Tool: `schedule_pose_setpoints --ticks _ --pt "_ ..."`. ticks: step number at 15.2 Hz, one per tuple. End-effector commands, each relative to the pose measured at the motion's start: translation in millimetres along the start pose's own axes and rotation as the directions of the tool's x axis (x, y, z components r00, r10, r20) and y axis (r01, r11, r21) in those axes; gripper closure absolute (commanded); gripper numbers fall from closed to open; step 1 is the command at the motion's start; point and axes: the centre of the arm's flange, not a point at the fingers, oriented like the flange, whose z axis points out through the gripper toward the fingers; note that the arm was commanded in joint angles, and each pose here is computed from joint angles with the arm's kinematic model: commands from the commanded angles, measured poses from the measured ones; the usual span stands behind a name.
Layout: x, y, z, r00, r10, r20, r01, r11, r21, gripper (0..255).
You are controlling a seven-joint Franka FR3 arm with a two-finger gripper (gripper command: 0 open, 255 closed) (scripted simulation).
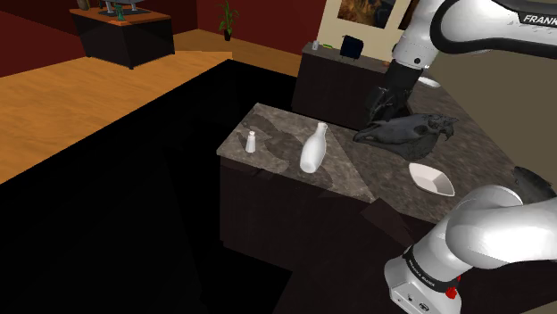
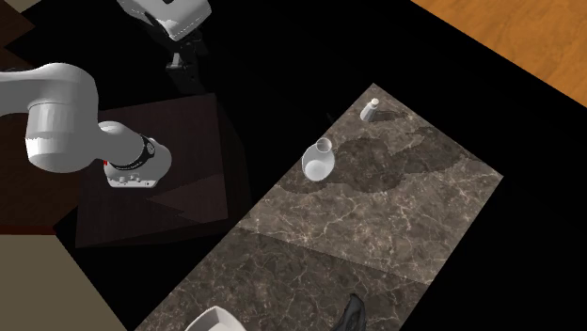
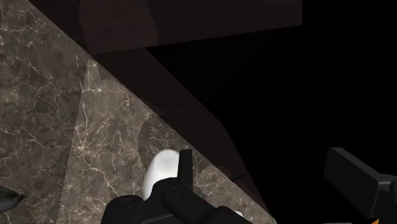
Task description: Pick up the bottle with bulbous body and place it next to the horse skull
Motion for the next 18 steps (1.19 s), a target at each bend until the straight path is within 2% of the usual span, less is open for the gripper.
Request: schedule_pose_setpoints --ticks 1,18 --pt "0.0 0.0 0.0 1.000 0.000 0.000 0.000 1.000 0.000 0" --pt "170.0 63.6 124.5 0.999 -0.027 -0.022 0.026 0.999 -0.037 0"
